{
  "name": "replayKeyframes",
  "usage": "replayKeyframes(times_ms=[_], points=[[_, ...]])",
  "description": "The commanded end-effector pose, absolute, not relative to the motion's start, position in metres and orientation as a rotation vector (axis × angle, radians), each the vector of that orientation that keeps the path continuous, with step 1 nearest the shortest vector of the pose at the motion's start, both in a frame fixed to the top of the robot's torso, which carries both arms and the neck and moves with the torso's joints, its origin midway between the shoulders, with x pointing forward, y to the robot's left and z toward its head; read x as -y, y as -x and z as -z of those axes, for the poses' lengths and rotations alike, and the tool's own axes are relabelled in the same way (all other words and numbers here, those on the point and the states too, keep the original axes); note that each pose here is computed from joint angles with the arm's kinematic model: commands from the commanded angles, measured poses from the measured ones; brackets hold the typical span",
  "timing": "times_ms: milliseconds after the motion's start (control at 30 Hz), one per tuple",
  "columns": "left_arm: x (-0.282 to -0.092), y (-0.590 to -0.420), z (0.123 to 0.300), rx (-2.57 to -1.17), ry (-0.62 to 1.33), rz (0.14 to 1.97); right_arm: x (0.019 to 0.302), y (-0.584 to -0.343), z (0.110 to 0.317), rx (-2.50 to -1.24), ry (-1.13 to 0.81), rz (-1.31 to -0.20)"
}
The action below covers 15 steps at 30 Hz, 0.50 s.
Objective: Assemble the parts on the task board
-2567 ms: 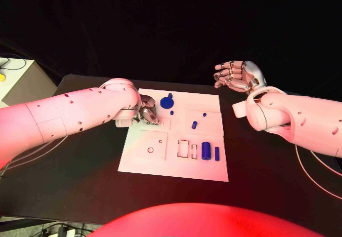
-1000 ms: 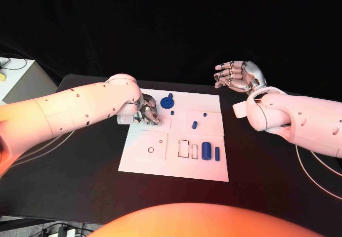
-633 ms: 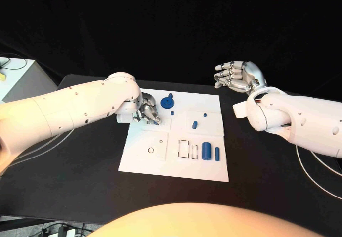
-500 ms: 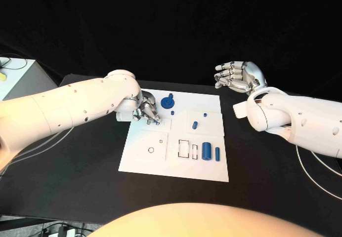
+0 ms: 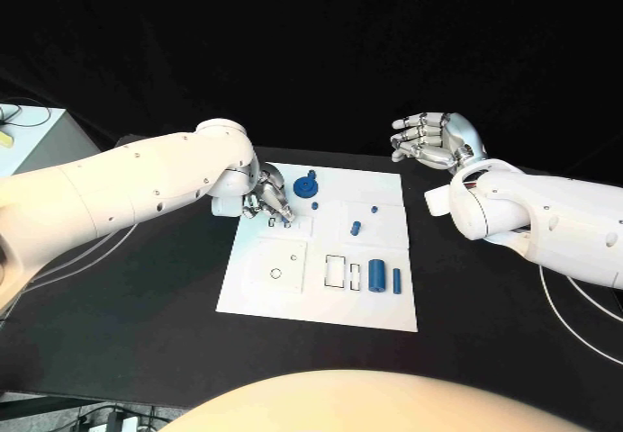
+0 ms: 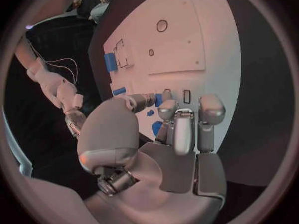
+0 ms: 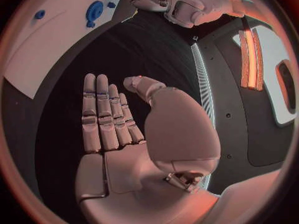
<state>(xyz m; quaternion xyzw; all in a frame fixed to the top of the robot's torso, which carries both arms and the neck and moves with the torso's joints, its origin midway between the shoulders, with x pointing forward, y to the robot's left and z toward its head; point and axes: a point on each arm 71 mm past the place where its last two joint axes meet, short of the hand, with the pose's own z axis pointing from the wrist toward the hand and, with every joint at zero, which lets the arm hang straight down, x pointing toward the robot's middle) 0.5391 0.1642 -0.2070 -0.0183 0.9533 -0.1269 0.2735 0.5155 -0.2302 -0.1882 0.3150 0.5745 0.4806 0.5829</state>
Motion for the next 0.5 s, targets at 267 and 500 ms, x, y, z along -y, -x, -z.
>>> replayKeyframes(times_ms=[267,500], points=[[-0.1592,-0.5377,0.2096,-2.680,0.023,0.373,0.2274,-0.5150,0.1888,-1.355,-0.724,-1.142],[-0.1562,-0.5413,0.2099,-2.663,0.018,0.351,0.2266,-0.5151,0.1889,-1.355,-0.724,-1.143]])
